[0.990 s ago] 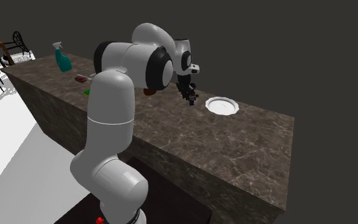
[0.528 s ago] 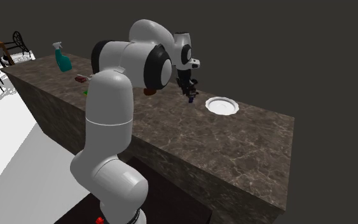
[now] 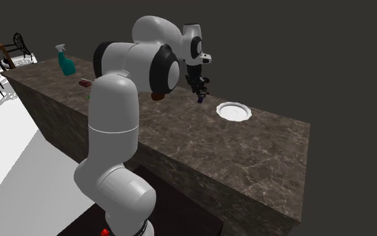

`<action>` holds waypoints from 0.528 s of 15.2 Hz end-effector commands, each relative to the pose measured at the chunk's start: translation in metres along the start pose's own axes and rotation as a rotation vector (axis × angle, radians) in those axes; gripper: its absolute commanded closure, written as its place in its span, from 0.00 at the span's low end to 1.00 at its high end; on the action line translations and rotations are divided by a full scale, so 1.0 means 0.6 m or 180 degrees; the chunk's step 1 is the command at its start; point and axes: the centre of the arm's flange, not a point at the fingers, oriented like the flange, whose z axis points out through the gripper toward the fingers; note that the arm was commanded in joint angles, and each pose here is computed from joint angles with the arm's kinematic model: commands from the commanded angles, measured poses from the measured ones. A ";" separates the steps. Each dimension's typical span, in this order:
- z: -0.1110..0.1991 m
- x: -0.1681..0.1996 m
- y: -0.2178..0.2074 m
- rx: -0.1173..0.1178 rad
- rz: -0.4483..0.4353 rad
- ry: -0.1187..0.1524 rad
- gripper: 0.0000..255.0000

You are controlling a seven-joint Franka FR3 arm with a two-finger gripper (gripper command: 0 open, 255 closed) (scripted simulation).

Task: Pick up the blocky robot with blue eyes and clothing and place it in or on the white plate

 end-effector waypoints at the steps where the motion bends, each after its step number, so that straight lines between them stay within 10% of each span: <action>1: -0.018 0.000 0.002 -0.0001 -0.0001 -0.0001 1.00; 8: -0.008 0.081 0.106 -0.0001 -0.0001 -0.0001 1.00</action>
